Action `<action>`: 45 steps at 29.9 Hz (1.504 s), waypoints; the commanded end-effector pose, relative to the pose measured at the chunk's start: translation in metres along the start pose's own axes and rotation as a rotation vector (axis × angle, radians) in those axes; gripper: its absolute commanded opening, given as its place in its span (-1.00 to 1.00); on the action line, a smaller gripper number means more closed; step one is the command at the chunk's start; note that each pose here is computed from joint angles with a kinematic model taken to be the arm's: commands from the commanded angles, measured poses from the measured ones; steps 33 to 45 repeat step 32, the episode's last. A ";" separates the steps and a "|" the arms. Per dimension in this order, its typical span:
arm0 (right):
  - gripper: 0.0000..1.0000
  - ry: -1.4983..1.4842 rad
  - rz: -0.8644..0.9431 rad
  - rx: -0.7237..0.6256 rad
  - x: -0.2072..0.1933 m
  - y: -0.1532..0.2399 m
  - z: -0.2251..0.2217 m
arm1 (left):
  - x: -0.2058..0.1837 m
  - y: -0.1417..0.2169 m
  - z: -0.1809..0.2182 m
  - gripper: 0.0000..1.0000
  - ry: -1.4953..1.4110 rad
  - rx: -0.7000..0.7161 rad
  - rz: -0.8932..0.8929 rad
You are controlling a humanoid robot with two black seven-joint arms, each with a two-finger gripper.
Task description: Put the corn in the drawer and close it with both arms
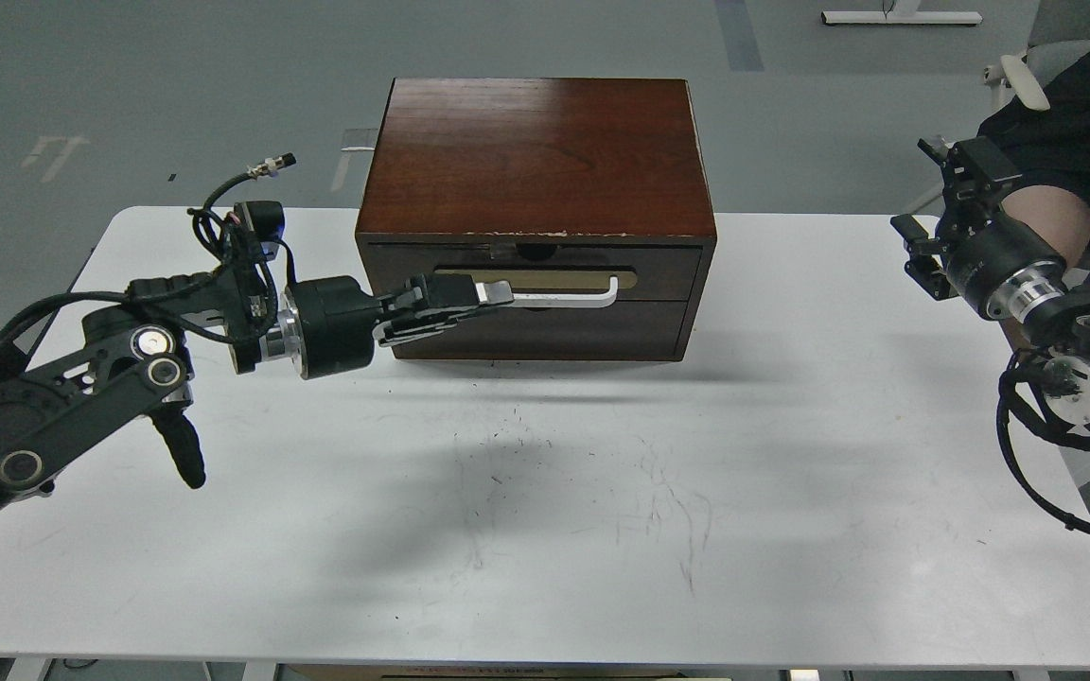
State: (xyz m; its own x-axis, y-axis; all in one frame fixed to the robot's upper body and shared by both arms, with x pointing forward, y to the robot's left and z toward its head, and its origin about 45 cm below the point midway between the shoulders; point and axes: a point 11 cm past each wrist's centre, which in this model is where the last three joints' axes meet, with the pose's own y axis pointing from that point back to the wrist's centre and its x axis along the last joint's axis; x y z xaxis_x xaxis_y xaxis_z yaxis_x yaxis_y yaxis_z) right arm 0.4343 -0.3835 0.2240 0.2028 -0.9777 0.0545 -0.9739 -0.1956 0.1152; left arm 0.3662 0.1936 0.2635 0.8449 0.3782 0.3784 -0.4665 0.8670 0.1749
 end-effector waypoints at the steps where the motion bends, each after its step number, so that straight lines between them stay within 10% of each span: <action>1: 0.98 -0.016 0.013 0.025 0.002 -0.002 -0.007 | 0.019 0.005 0.020 0.97 0.145 -0.119 0.082; 12: 0.99 -0.073 -0.008 0.033 -0.018 -0.008 0.001 | 0.068 0.055 -0.012 0.97 0.559 -0.246 0.481; 45: 0.99 -0.117 -0.038 -0.020 -0.039 -0.002 0.032 | 0.039 0.088 -0.075 0.97 0.682 -0.137 0.563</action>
